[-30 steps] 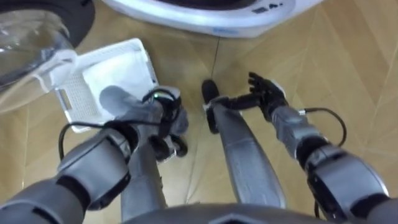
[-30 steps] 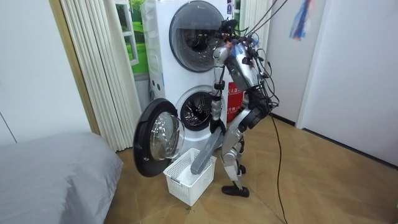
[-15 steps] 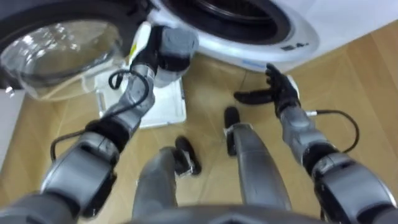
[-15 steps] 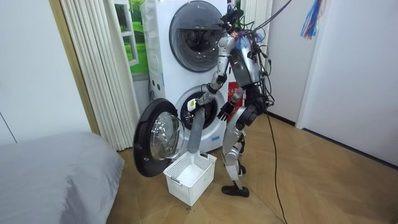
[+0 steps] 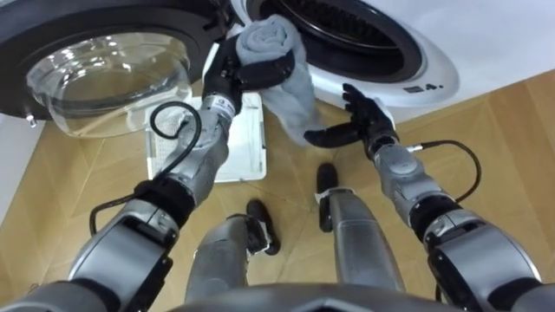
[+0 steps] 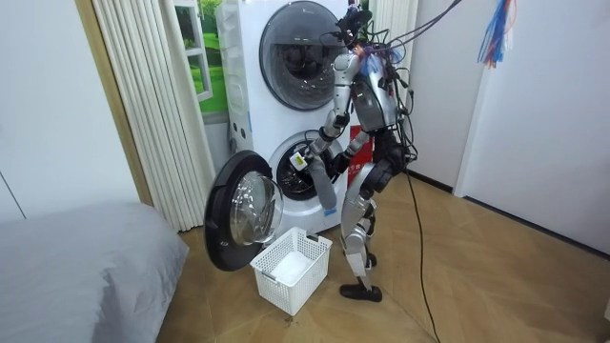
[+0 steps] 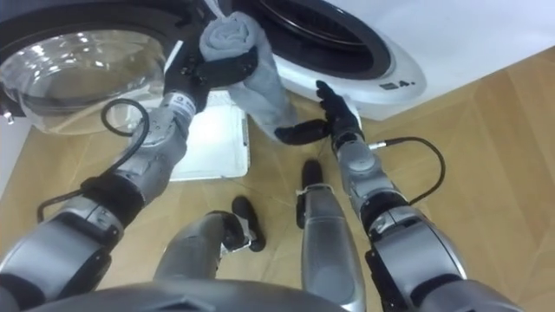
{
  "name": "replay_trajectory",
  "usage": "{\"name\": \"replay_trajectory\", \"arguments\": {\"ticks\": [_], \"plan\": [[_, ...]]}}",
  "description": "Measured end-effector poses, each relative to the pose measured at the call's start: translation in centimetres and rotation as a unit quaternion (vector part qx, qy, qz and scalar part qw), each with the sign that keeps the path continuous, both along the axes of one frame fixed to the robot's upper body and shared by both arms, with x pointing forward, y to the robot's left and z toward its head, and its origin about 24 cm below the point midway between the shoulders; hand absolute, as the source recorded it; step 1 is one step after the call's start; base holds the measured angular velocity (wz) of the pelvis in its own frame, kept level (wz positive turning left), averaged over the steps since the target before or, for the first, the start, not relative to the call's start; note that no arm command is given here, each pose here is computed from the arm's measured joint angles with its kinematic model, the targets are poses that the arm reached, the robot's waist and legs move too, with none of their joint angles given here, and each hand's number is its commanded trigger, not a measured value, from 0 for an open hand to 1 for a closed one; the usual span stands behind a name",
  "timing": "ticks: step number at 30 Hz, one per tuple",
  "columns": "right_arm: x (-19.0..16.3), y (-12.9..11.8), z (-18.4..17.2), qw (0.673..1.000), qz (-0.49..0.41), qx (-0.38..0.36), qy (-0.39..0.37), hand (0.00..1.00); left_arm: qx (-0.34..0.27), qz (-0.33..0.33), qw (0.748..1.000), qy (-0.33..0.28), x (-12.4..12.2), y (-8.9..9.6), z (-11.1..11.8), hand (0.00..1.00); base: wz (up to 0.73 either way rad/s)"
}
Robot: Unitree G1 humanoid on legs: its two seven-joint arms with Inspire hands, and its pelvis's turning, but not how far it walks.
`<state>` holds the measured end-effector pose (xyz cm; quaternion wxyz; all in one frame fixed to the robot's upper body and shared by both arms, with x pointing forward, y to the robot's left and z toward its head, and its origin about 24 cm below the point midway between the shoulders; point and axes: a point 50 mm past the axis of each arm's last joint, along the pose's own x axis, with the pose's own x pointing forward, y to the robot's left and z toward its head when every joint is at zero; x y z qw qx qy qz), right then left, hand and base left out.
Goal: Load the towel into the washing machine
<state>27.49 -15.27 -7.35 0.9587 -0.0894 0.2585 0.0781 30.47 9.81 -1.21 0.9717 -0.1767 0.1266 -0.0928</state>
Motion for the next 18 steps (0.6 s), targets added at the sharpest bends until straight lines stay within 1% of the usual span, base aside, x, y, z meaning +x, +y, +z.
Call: {"name": "replay_trajectory", "arguments": {"ticks": [5,7,13,16,17,18], "plan": [[0.0,0.7,0.0,1.000,0.012,0.011,0.000,0.00,-0.067,-0.023,0.997,0.013,-0.5,-0.5,-0.4,1.00,0.00],[0.0,0.8,0.1,1.000,0.015,0.012,-0.001,0.00,-0.083,-0.025,0.996,0.017,-0.6,-0.5,-0.5,1.00,0.00],[-0.6,0.7,-0.4,0.999,0.038,0.006,0.010,0.00,-0.083,-0.041,0.995,0.020,-0.8,-0.2,-0.8,1.00,-0.01],[-0.7,0.9,-0.5,0.999,0.046,0.011,0.015,0.00,-0.087,-0.046,0.995,0.019,-0.8,-0.4,-0.7,1.00,0.00],[-0.7,1.1,-0.5,0.999,0.050,0.013,0.015,0.27,-0.090,-0.051,0.994,0.017,-0.9,-0.5,-0.7,1.00,0.00],[-0.7,1.2,-0.5,0.998,0.052,0.014,0.016,0.27,-0.093,-0.057,0.994,0.015,-0.9,-0.6,-0.6,1.00,0.00]]}}
